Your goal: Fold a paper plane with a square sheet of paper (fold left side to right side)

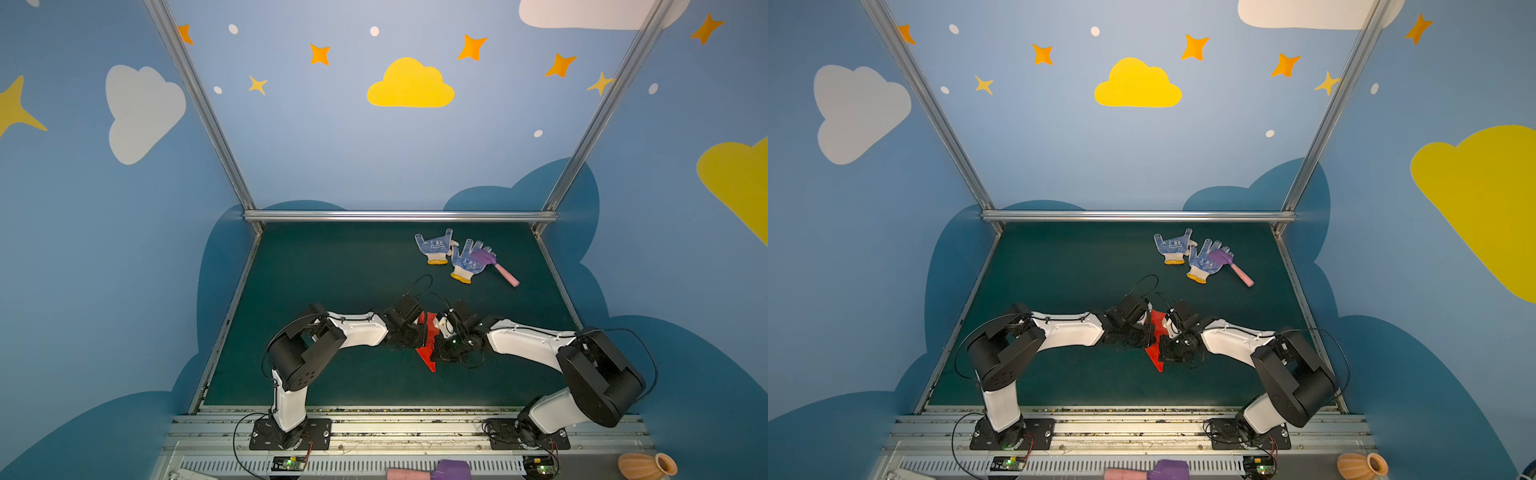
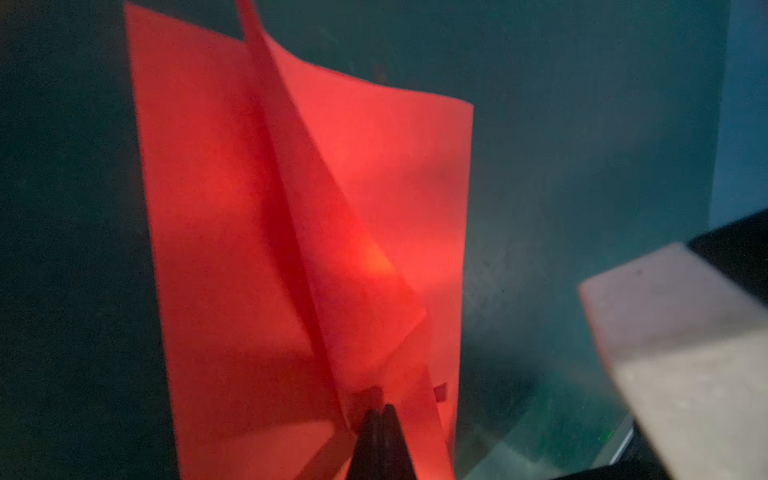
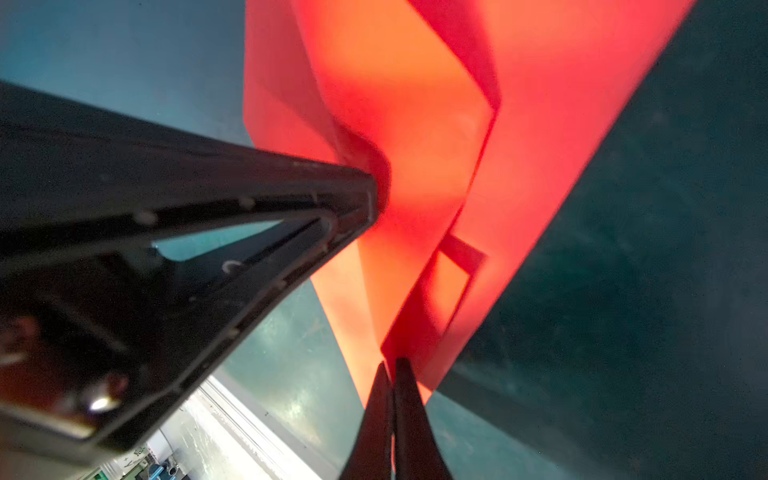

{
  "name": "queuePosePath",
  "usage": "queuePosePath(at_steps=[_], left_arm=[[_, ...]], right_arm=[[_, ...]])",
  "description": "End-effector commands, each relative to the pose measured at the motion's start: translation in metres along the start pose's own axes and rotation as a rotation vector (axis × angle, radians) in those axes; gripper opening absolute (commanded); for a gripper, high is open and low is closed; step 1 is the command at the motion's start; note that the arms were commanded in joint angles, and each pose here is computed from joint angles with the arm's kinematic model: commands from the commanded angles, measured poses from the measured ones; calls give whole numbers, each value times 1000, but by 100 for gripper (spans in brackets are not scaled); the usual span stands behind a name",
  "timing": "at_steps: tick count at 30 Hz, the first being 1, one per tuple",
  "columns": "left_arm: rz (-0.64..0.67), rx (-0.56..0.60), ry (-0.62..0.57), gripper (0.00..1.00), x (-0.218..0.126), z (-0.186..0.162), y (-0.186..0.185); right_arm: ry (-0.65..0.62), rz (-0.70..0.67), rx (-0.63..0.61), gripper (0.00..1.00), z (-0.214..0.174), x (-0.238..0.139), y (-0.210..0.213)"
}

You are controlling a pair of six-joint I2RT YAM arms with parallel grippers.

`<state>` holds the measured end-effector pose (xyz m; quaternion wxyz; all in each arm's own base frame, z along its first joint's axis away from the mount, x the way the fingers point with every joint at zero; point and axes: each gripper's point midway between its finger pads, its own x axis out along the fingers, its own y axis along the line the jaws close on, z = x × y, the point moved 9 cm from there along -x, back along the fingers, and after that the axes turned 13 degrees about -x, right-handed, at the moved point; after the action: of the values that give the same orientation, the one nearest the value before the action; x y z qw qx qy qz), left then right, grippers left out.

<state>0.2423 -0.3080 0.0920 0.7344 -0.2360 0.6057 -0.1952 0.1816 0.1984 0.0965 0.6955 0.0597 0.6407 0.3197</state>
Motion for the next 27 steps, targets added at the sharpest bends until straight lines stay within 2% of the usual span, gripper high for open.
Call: queuePosePath(at_steps=[1, 5, 11, 14, 17, 19, 24, 27], left_arm=[[37, -2, 5, 8, -9, -2, 2], [31, 2, -30, 20, -20, 5, -5], [23, -5, -75, 44, -39, 12, -6], [15, -4, -83, 48, -44, 12, -7], [10, -4, -86, 45, -46, 10, -5], [-2, -2, -83, 37, -46, 7, -3], [-46, 17, -40, 10, -41, -1, -2], [-75, 32, -6, 7, -34, -6, -4]], right_arm=[[21, 9, -8, 0, -1, 7, 1], [39, 2, -12, 0, -3, 12, 0], [53, -5, -9, 0, -5, 19, -3], [79, -12, 4, 0, -14, 25, -9], [86, -18, 11, 0, -17, 28, -11], [84, -21, 14, 0, -18, 28, -12], [80, -22, 5, 0, -18, 27, -12], [82, -23, -2, 0, -19, 27, -13]])
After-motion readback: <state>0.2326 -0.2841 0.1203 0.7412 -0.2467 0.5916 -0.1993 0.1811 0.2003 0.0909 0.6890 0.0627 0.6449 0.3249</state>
